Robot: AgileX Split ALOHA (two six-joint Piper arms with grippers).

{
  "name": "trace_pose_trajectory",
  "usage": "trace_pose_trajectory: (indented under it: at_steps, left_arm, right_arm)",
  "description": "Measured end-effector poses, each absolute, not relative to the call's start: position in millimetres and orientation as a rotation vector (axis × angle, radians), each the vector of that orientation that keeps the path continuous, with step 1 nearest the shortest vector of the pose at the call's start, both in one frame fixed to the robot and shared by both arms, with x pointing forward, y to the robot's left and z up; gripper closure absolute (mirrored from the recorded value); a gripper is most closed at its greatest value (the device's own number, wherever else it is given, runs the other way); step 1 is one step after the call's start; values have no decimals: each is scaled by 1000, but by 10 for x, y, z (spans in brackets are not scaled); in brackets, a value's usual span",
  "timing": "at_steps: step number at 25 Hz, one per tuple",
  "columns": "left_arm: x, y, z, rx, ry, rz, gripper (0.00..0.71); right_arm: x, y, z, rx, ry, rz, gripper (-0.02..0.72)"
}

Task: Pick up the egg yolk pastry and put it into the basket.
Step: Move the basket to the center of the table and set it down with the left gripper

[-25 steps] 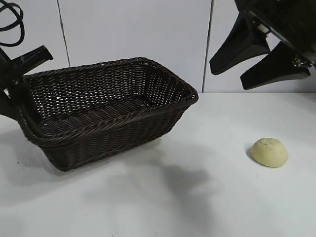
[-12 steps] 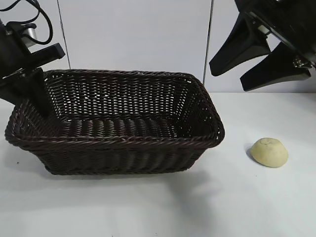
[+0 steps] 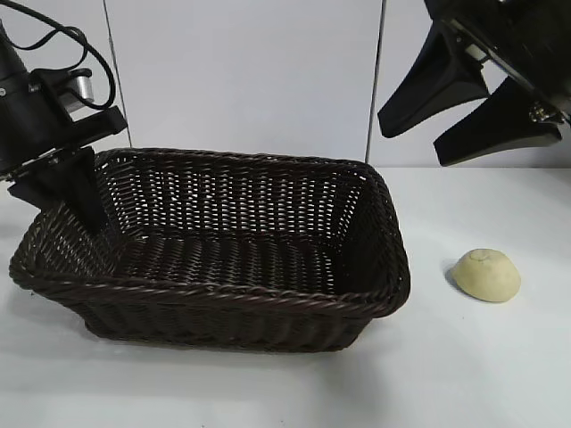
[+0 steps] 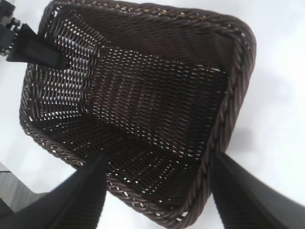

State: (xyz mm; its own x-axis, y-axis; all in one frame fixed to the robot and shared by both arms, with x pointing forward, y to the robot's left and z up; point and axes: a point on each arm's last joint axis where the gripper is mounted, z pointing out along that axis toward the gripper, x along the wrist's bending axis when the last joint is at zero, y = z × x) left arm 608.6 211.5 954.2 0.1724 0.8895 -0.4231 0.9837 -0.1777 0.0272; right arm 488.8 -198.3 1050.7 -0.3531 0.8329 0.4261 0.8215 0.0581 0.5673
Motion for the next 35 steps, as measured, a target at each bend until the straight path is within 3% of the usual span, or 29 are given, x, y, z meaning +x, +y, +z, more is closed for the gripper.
trace_pose_trajectory:
  at_steps: [16,19,23,25,30,35]
  left_arm:
    - [6149,2113,9453,2134,1802,-412,597]
    - [6150,2105,9457,2122,1803,-420,521]
    - [6151,2094,9462,2106,1804,-432,273]
    - [6151,2092,9463,2104,1805,-433,189]
    - [6120,2093,9525,2116,1795,-447,142]
    - [6063,2135,9828,2135,1760,-340,139]
  right_arm:
    - [4888,-1983,10507,1778,2274,1201,239]
    - [4888,-1983,10507,1778,2274,1201,239]
    - [4888,-1983,10507,1778,2274,1201,239]
    - [4888,-1983,10507,1778,2274,1201,239]
    - [4888,-1983,10507,1781,2273,1202,239]
    - [4888,-1983,10507,1783,2272,1202,239]
